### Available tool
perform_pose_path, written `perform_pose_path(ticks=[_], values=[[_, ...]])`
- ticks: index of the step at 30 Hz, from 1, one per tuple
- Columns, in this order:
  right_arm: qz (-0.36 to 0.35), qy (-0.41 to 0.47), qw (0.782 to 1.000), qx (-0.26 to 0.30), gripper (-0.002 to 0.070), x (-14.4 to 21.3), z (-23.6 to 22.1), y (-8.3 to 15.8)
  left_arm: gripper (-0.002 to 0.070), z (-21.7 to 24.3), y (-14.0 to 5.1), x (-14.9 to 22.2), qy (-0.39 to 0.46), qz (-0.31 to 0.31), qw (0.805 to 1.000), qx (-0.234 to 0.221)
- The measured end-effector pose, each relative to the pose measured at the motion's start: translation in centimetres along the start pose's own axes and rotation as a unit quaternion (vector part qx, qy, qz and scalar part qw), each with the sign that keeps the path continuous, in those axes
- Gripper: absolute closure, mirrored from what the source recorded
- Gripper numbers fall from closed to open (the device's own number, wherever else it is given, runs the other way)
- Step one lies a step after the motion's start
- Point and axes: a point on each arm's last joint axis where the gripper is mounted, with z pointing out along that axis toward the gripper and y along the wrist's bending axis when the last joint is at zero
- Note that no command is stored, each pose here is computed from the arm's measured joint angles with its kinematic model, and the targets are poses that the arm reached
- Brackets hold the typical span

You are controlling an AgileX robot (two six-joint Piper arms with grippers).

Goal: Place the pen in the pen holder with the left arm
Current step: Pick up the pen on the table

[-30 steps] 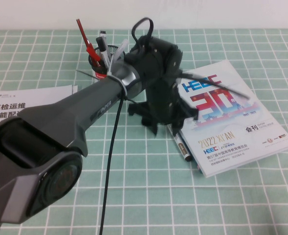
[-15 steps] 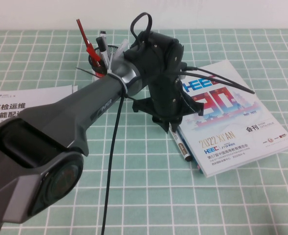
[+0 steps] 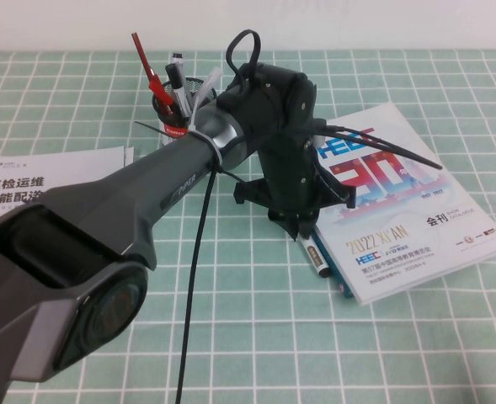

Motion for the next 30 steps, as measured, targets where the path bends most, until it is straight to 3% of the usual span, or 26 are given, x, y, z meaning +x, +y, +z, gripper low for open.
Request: perform_pose_path(ticks=[12, 30], values=[[0.0, 0.0, 1.0, 0.0, 0.0698, 0.0, 0.0, 0.0, 0.0592, 0.26, -0.18, 0.12, 0.009, 0.014, 1.0, 0.011], [0.0, 0.0, 1.0, 0.0, 0.0698, 0.0, 0.0, 0.0, 0.0598, 0.23, 0.28, -0.28, -0.012, 0.029, 0.999, -0.022]])
